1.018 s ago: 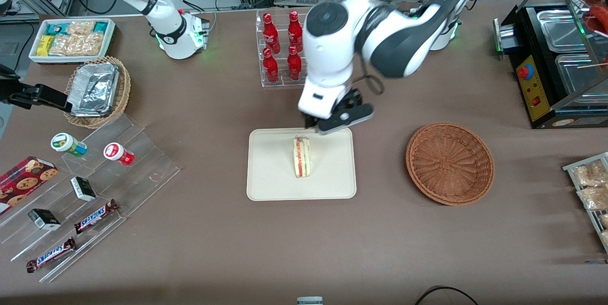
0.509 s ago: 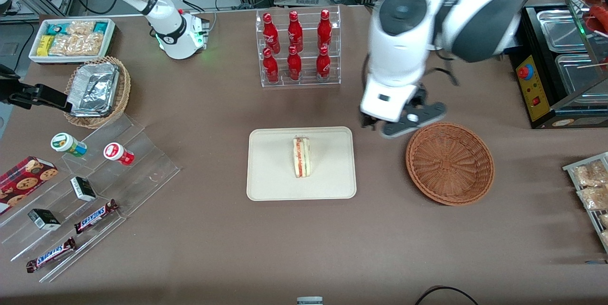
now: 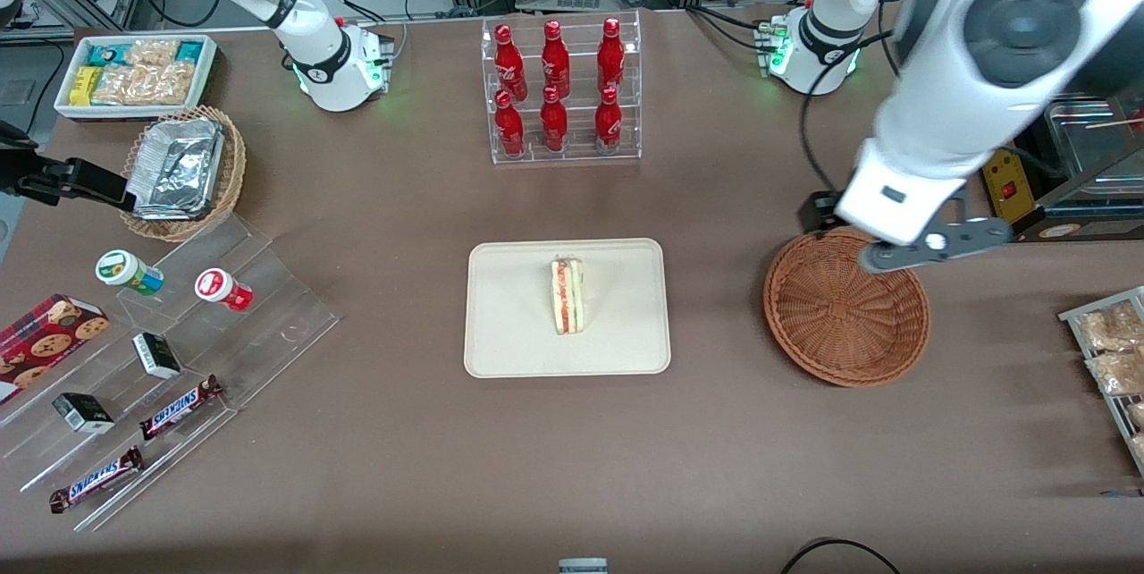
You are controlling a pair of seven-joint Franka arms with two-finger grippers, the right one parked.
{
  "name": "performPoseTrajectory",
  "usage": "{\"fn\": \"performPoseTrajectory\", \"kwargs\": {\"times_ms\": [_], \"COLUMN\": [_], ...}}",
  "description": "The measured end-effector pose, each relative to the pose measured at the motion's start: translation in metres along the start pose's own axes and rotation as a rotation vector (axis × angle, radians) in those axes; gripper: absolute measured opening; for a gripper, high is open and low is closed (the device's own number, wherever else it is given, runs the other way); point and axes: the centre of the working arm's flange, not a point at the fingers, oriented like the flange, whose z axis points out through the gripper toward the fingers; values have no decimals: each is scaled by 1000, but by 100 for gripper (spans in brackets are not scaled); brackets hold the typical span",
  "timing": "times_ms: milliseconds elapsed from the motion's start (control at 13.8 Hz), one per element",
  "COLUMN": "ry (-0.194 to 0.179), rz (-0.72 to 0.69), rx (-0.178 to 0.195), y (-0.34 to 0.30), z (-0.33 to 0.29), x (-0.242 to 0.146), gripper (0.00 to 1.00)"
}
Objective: Place sandwich from basket to tray
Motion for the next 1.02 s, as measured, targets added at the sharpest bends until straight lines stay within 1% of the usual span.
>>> {"fn": "performPoseTrajectory", "kwargs": {"times_ms": [145, 218, 364, 582, 800, 1018], "ry": [-15, -19, -34, -52, -63, -67], "rz": [35, 54, 92, 106, 134, 155], "rx": [-25, -28, -40, -52, -61, -59], "y": [-51, -75, -122, -181, -200, -193], "z": [-4, -5, -3, 1, 5, 7], "x": [9, 11, 7, -6, -15, -15], "gripper": [99, 99, 99, 100, 99, 99]}}
